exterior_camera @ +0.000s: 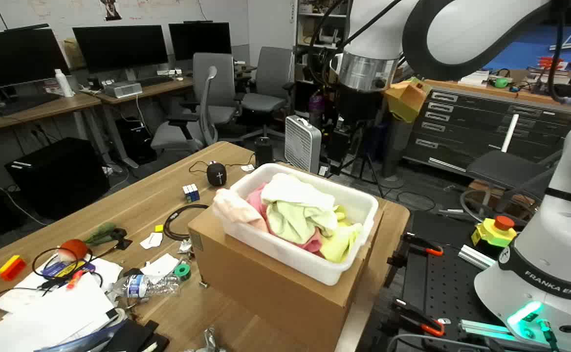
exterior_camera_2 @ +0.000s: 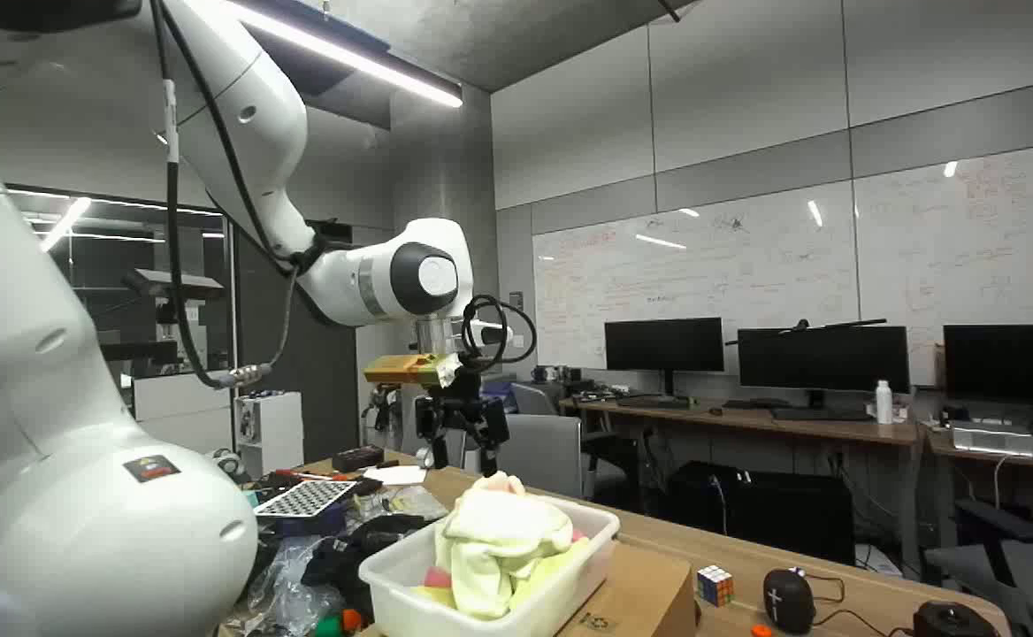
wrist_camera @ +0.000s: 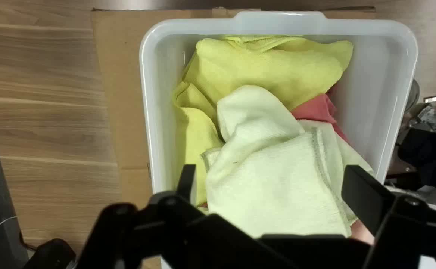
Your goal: Remove the clothes from the bowl and put them on the table
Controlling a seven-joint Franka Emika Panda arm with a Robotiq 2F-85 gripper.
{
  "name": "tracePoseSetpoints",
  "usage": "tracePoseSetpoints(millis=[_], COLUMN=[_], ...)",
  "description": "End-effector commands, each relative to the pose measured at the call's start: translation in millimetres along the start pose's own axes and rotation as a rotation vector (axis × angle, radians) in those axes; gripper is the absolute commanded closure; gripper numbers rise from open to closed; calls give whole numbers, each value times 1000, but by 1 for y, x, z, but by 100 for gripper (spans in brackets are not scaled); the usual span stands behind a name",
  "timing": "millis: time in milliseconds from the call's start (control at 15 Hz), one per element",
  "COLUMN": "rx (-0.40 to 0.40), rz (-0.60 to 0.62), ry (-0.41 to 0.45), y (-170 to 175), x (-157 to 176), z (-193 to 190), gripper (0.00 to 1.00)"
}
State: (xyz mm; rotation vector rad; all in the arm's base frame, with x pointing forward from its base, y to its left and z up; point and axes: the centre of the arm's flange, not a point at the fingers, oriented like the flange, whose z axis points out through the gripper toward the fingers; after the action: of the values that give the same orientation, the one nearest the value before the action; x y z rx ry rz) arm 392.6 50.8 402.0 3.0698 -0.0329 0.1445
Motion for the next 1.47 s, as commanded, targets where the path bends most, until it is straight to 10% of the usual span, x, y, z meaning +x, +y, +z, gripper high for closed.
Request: tracePoseSetpoints(millis=[0, 400, 867, 1400], rx=[0, -1, 5, 0], rz=[0, -10, -26, -47], ry=[4, 12, 82, -17], y=[0, -4, -13, -25], x=[1, 4, 102, 89], z=[-2, -5, -51, 4], gripper=[0, 0, 0, 0])
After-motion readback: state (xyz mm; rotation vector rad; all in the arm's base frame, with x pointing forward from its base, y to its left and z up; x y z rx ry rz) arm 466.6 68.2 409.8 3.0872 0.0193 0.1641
